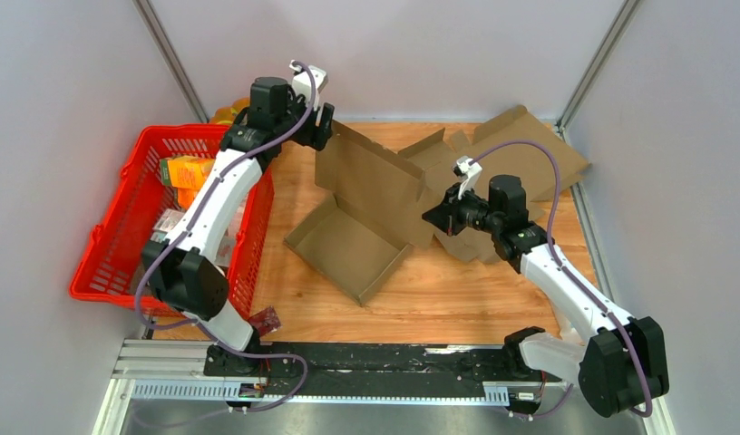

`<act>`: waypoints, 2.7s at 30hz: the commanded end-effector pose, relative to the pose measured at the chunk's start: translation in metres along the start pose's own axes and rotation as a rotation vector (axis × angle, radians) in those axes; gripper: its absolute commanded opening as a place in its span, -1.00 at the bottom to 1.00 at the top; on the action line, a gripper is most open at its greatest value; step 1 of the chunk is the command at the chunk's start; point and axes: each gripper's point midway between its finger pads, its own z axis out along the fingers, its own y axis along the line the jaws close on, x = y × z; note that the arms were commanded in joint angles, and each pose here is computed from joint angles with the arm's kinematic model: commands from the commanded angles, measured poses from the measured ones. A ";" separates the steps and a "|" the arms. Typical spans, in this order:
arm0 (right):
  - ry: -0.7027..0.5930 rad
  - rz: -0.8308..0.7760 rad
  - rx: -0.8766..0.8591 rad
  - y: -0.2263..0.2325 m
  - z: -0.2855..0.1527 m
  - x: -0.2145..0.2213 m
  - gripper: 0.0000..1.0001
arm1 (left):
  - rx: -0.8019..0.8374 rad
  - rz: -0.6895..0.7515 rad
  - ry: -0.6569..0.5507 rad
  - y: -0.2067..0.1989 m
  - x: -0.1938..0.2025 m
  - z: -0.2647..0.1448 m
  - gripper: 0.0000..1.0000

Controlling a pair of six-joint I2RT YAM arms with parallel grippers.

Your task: Fold the paper box

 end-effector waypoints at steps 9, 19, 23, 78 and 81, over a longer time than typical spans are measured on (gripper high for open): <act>-0.080 -0.071 -0.011 0.005 -0.002 -0.035 -1.00 | 0.273 0.067 -0.021 -0.031 0.002 0.039 -0.24; 0.029 0.185 0.838 -0.085 -0.074 -0.033 0.85 | -0.216 -0.064 -0.138 0.039 -0.009 -0.004 -1.00; -0.108 0.050 0.700 -0.011 -0.079 -0.035 0.97 | -0.265 -0.176 -0.143 0.040 -0.006 -0.030 -1.00; 0.339 -0.229 -0.278 0.275 0.266 0.242 -1.00 | -0.280 -0.296 0.039 0.021 0.045 -0.099 -1.00; 0.337 -0.257 -0.118 0.235 0.246 0.237 -1.00 | -0.283 -0.294 0.041 0.022 0.046 -0.099 -1.00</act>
